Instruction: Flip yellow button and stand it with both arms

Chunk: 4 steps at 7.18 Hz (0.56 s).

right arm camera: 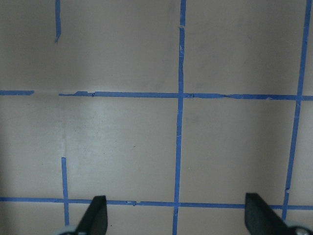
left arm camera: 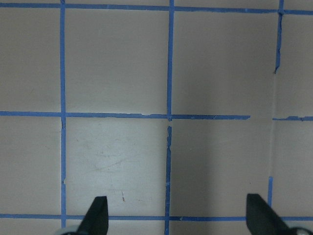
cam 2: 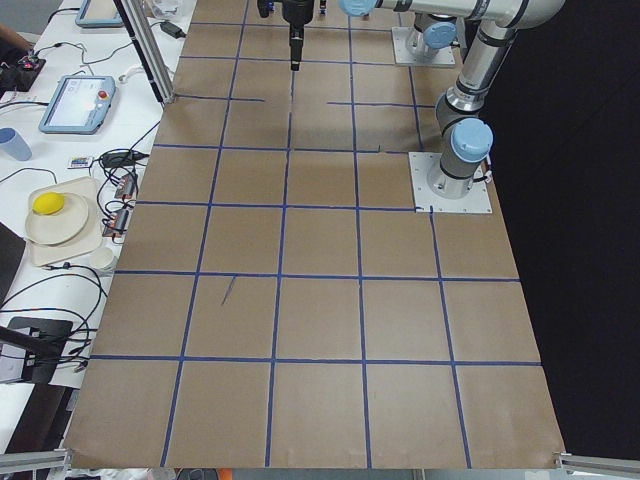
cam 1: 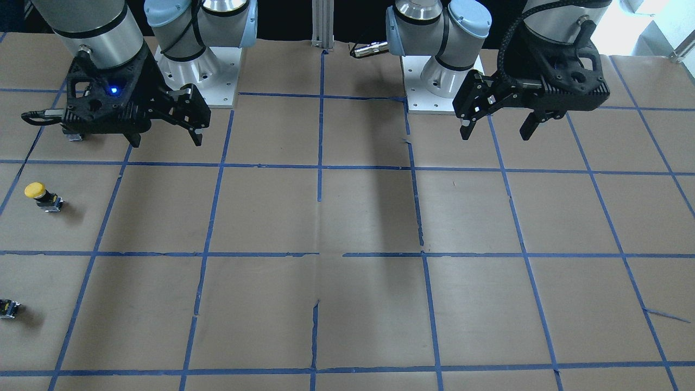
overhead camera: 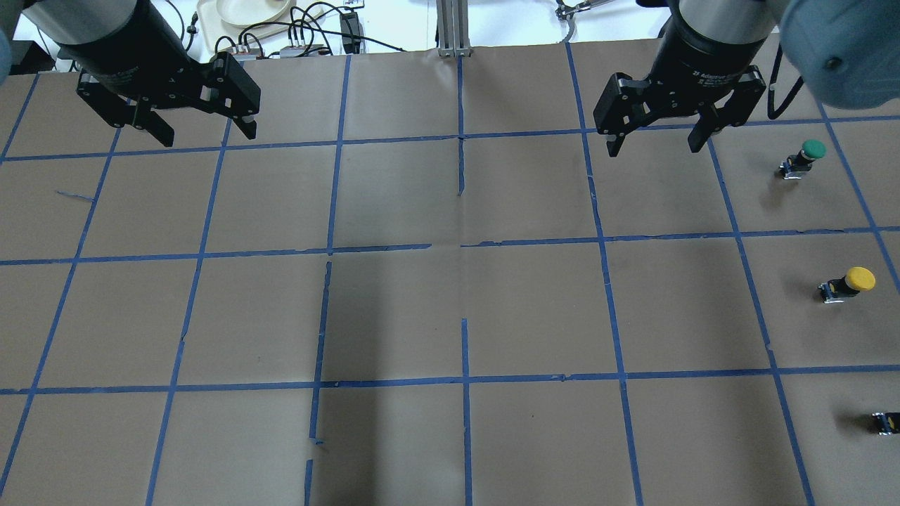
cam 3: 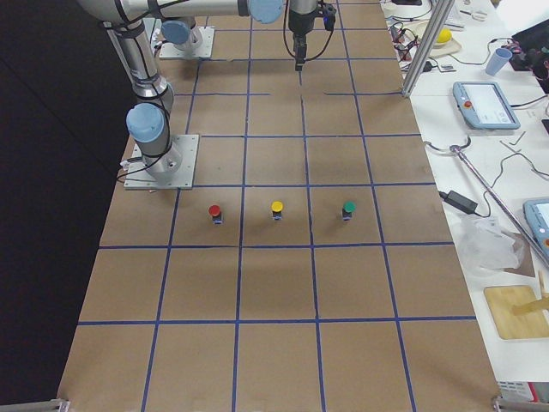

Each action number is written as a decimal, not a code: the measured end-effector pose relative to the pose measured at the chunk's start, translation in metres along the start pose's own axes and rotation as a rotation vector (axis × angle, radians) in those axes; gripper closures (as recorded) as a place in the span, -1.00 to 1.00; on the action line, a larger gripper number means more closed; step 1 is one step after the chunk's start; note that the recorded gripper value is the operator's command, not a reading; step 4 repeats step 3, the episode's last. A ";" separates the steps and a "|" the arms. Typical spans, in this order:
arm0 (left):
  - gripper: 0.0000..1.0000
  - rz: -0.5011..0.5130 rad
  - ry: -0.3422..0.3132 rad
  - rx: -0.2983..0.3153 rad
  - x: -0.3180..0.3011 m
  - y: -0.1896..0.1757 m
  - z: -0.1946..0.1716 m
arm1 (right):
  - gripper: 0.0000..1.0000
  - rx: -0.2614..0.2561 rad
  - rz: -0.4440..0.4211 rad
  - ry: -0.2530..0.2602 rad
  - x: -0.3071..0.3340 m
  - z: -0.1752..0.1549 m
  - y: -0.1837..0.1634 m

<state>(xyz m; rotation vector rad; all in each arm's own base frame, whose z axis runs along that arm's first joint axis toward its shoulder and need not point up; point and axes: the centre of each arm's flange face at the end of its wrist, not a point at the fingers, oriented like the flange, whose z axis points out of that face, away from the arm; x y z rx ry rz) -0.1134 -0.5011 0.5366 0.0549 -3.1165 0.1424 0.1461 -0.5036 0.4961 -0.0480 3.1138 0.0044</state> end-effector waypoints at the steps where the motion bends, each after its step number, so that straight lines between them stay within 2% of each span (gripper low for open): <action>1: -0.99 -0.001 0.000 0.003 0.000 -0.001 -0.001 | -1.00 0.000 0.000 -0.002 0.000 0.000 0.000; 4: -0.99 0.000 -0.002 -0.001 -0.001 -0.002 -0.002 | -1.00 0.002 0.000 -0.004 -0.001 -0.001 0.001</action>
